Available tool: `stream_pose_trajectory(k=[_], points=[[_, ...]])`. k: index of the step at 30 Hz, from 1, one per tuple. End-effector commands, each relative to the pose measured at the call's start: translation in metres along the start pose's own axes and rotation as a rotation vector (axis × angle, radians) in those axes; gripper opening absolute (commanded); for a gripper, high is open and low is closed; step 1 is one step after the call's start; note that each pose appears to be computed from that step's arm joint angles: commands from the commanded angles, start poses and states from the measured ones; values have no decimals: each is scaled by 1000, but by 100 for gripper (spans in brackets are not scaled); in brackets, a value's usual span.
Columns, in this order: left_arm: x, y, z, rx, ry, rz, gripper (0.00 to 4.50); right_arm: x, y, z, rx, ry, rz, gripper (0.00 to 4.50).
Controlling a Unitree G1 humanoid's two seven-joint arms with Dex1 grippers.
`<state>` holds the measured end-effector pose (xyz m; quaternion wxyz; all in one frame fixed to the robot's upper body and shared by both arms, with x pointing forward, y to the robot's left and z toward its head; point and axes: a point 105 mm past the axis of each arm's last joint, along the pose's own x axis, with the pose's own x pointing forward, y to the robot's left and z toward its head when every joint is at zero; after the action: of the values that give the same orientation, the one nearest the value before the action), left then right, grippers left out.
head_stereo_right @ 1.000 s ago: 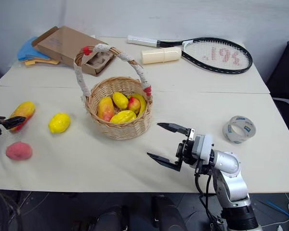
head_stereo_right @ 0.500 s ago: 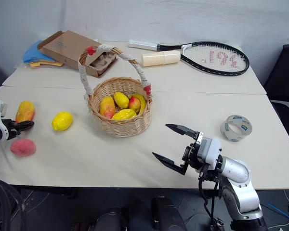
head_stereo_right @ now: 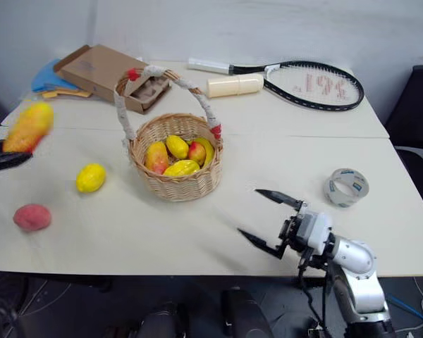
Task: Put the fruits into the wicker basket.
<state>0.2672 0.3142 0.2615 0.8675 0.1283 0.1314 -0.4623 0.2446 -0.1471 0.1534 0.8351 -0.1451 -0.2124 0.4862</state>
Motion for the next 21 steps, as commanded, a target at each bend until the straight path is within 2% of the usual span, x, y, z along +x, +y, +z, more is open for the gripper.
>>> stream_pose_trajectory(k=[1,3,6,9,14,17,21], points=[[43,-55,25,69,-59,-254,197,-5,-12,7,-48,-32,-58,450],[59,-68,30,69,-96,-294,197,-7,-17,6,-50,-31,-83,450],[114,-67,37,85,-195,-242,197,-15,-29,3,-13,-34,-178,450],[148,-61,45,122,-235,-160,197,-17,-32,4,8,-45,-225,450],[180,-54,43,95,-220,-83,197,-12,-27,11,17,-50,-244,450],[189,-56,40,68,-227,-67,197,-6,-20,16,22,-56,-238,450],[184,-63,40,47,-230,-77,304,-2,-16,19,31,-61,-245,450]])
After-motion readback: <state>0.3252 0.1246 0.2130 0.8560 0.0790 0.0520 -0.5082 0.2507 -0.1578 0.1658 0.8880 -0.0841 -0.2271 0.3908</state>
